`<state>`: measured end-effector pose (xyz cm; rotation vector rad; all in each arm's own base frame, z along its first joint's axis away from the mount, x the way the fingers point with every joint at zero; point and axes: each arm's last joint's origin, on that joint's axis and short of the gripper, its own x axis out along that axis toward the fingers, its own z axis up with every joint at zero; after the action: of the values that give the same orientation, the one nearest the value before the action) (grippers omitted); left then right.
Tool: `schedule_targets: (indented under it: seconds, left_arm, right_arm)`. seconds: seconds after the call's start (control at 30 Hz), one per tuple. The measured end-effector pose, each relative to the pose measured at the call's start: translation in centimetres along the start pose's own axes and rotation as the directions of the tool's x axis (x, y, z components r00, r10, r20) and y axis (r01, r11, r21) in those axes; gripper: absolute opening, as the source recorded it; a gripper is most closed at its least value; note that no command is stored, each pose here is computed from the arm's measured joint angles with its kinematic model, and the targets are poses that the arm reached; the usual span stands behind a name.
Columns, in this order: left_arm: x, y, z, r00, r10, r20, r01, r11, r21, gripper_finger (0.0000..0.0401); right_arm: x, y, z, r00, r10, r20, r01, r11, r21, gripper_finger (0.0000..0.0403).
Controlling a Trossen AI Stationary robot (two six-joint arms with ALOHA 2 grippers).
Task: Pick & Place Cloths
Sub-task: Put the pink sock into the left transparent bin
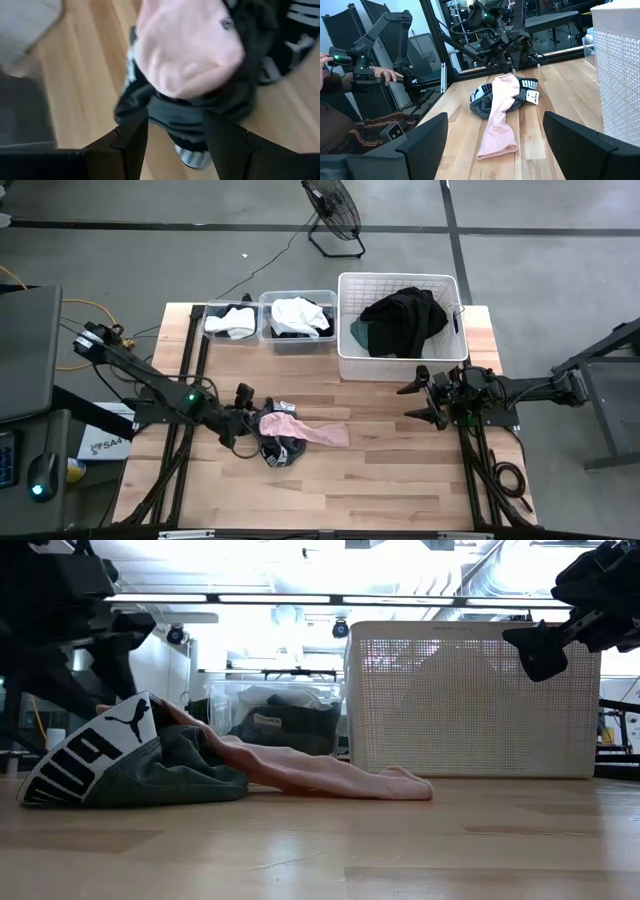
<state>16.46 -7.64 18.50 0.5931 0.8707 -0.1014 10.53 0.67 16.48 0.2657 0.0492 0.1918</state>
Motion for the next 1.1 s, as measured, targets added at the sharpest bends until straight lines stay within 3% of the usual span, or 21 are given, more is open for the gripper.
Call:
schedule_targets:
  seconds: [0.4,0.93,1.1]
  left_arm:
    - [1.6,-0.6,0.6,0.994,0.046,0.095,-0.060,0.987,0.148,0.0182]
    - [1.6,-0.6,0.7,0.993,0.035,0.114,-0.053,0.986,0.159,0.0182]
    - [1.6,-0.6,0.8,0.993,0.036,0.117,-0.060,0.976,0.209,0.0182]
  right_arm:
    - [0.0,0.0,0.0,1.000,0.000,0.000,0.000,1.000,0.000,0.0318]
    - [0.0,0.0,0.0,1.000,0.000,0.000,0.000,1.000,0.000,0.0318]
    - [0.0,0.0,0.0,1.000,-0.001,0.000,0.001,1.000,0.000,0.0318]
